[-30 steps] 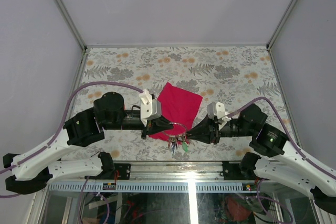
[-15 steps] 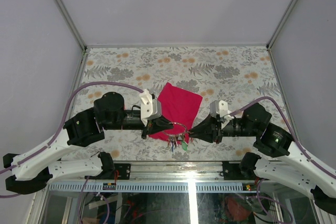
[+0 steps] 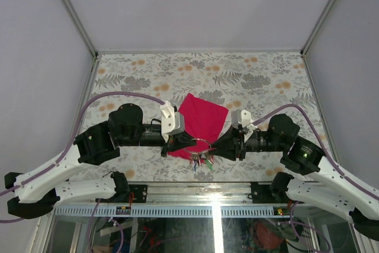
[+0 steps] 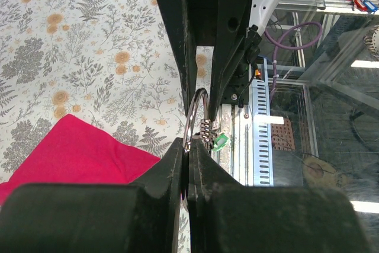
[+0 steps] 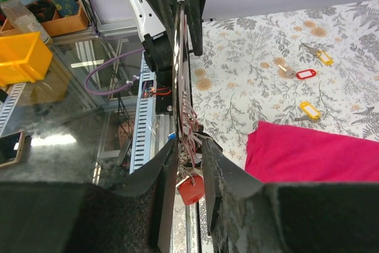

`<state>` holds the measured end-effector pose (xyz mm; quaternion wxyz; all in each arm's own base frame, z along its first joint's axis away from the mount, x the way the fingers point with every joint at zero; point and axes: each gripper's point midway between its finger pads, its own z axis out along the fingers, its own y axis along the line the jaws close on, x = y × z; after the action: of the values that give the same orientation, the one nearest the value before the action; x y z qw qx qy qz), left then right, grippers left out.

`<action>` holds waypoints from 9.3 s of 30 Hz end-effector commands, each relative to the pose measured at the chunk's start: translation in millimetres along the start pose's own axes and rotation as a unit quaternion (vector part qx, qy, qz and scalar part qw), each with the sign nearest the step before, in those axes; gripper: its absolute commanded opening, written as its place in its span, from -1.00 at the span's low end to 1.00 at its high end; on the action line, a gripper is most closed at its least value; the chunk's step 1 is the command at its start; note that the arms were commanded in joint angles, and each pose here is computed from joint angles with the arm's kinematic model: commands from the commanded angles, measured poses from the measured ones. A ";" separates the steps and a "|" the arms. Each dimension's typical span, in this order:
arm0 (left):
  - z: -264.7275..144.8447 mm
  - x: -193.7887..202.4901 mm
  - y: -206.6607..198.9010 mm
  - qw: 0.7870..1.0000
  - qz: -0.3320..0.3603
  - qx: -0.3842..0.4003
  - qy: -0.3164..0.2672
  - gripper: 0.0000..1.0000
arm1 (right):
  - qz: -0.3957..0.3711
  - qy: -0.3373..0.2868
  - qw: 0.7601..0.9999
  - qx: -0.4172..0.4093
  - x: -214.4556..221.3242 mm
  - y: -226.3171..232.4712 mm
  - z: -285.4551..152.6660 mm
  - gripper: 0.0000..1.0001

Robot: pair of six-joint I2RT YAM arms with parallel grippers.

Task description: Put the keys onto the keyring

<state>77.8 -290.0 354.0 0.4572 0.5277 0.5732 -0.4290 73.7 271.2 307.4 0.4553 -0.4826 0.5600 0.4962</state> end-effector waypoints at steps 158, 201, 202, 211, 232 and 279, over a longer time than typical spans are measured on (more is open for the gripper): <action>32.3 50.1 62.4 0.985 -0.073 -0.156 0.035 -1.00 | -0.106 -0.086 0.981 0.139 75.6 -71.0 12.9 -0.39; 31.9 49.5 62.6 0.984 -0.075 -0.157 0.033 -1.00 | -0.103 -0.104 0.977 0.153 67.3 -78.8 17.3 -0.35; 31.7 49.2 63.0 0.984 -0.075 -0.158 0.032 -1.00 | -0.103 -0.104 0.978 0.151 67.8 -78.1 17.9 -0.34; 31.3 47.4 63.1 0.984 -0.075 -0.159 0.030 -1.00 | -0.102 -0.102 0.976 0.161 72.5 -83.5 19.0 -0.20; 33.1 46.3 64.8 0.984 -0.073 -0.161 0.031 -1.00 | -0.112 -0.098 0.977 0.150 79.3 -79.1 18.0 -0.22; 33.3 41.2 56.3 0.988 -0.064 -0.135 0.031 -1.00 | -0.123 -0.102 0.976 0.146 72.6 -74.2 12.8 -0.39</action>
<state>132.9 -302.1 272.1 0.4436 0.4457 0.7013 -0.3357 139.2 268.8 190.1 0.5979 -0.4369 0.5557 0.3779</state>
